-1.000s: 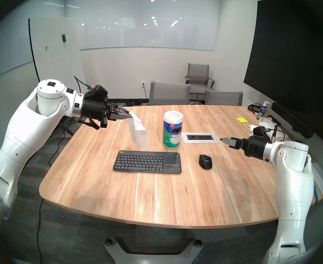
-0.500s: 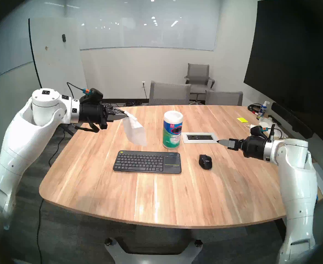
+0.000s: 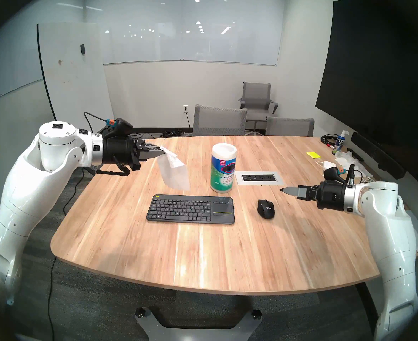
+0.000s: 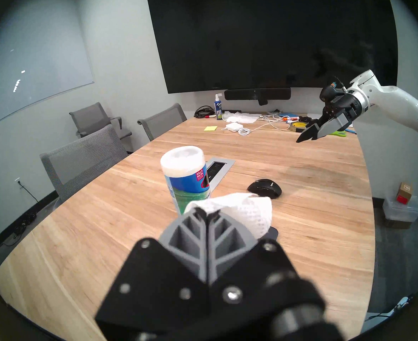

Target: Wipe the keyboards and mice with a disinfecting wipe, then set the wipe down

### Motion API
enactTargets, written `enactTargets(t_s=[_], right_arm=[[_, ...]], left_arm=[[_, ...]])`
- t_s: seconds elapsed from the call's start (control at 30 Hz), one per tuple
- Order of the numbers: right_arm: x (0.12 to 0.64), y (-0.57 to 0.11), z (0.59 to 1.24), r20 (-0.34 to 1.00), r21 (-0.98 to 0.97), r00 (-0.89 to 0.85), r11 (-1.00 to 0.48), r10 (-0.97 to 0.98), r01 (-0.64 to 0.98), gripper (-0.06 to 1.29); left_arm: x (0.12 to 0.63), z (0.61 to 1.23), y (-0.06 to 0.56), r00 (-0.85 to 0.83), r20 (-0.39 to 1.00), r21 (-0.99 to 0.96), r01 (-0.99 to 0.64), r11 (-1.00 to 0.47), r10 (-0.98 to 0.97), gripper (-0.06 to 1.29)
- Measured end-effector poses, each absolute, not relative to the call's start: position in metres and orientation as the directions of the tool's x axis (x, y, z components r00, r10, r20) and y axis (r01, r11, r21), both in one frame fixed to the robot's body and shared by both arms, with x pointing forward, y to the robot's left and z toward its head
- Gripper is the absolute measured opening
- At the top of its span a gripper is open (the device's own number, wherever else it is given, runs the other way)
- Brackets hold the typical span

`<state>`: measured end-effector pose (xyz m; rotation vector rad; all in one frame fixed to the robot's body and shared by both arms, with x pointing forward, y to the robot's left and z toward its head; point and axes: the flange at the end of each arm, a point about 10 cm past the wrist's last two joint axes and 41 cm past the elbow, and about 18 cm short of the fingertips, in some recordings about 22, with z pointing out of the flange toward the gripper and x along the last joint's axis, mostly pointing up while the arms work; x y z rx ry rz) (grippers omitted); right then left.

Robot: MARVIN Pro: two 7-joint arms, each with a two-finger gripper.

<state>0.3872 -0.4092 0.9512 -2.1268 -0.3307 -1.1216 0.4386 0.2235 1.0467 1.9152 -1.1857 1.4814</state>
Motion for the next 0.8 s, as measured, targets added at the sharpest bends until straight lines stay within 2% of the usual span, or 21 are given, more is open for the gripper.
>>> enactTargets(t_s=[0.8], right_arm=[[0.3863, -0.4131, 0.9609, 0.822, -0.439, 0.568, -0.686, -0.046, 0.580, 1.23]], left_arm=[[0.4377, 1.0492, 0.2221, 0.058, 0.937, -0.152, -0.820, -0.552, -0.345, -0.02]])
